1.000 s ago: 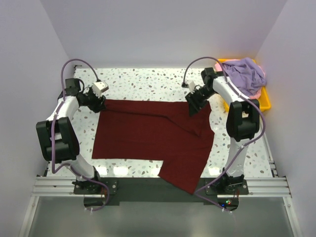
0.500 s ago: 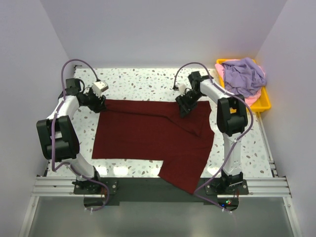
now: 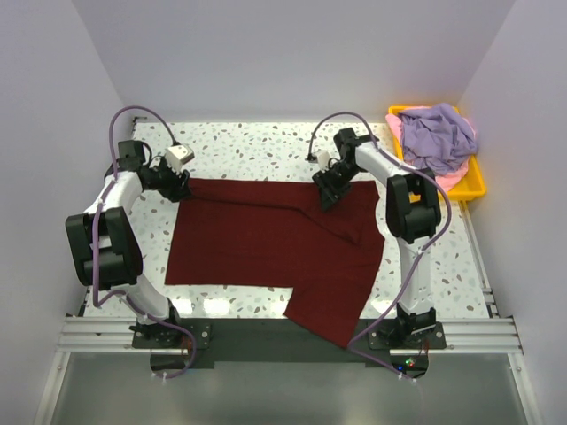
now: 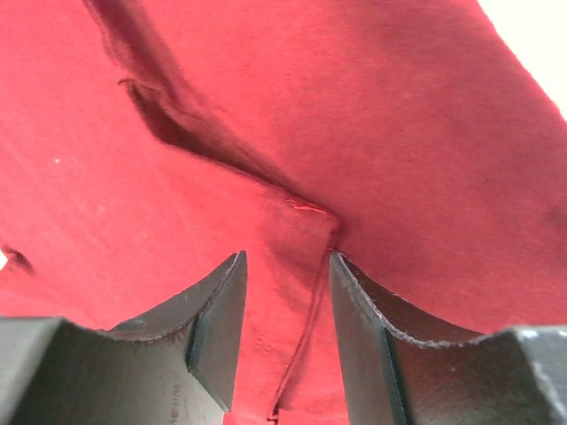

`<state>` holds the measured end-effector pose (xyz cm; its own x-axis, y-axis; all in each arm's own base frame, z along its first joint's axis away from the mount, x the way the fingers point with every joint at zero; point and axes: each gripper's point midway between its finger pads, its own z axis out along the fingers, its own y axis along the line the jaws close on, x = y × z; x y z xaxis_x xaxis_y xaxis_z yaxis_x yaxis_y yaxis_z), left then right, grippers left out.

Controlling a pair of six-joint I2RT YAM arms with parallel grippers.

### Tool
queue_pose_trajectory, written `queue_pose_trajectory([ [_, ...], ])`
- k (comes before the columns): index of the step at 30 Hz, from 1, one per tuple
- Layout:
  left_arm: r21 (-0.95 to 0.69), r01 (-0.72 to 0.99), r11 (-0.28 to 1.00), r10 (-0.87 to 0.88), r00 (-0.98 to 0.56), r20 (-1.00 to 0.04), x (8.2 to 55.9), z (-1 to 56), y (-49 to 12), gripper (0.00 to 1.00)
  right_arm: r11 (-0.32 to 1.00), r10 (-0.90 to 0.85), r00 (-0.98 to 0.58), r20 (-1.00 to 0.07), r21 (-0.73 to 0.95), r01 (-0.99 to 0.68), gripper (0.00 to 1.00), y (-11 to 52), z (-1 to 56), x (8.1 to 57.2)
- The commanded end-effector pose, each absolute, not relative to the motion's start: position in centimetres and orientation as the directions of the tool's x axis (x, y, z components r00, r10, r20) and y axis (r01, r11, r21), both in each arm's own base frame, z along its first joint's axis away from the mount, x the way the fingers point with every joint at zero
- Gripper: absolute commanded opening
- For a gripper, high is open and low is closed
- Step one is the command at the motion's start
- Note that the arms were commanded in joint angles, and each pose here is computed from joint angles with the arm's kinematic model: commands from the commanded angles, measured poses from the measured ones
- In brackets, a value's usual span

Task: Fold and stack the t-shirts
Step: Fold the tshirt

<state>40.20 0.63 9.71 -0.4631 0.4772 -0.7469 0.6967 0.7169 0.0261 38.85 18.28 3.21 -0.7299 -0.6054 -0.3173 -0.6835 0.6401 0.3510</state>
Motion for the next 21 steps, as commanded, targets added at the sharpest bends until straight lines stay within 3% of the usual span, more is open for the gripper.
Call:
queue_pose_trajectory([
  [1,0.025,0.697,0.717,0.453,-0.437,-0.777,41.0,10.8,0.4,0.54,0.605,-0.616,-0.708,-0.346,0.369,-0.706,0.46,19.3,4.8,38.5],
  [16,0.009,0.695,0.719,0.44,-0.446,-0.779,40.7,10.8,0.1,0.54,0.666,-0.626,-0.724,-0.291,0.283,-0.69,0.45,18.3,2.9,39.1],
  [19,0.002,0.696,0.718,0.434,-0.446,-0.783,40.6,10.8,0.0,0.54,0.652,-0.626,-0.721,-0.297,0.307,-0.693,0.23,18.9,3.4,38.4],
  [20,0.001,0.696,0.718,0.435,-0.448,-0.781,40.6,10.7,0.0,0.54,0.64,-0.631,-0.712,-0.308,0.314,-0.702,0.1,19.2,4.0,38.2],
  [21,0.003,0.697,0.717,0.436,-0.446,-0.782,40.5,10.7,0.0,0.53,0.622,-0.629,-0.71,-0.317,0.342,-0.704,0.05,19.7,4.6,37.6],
])
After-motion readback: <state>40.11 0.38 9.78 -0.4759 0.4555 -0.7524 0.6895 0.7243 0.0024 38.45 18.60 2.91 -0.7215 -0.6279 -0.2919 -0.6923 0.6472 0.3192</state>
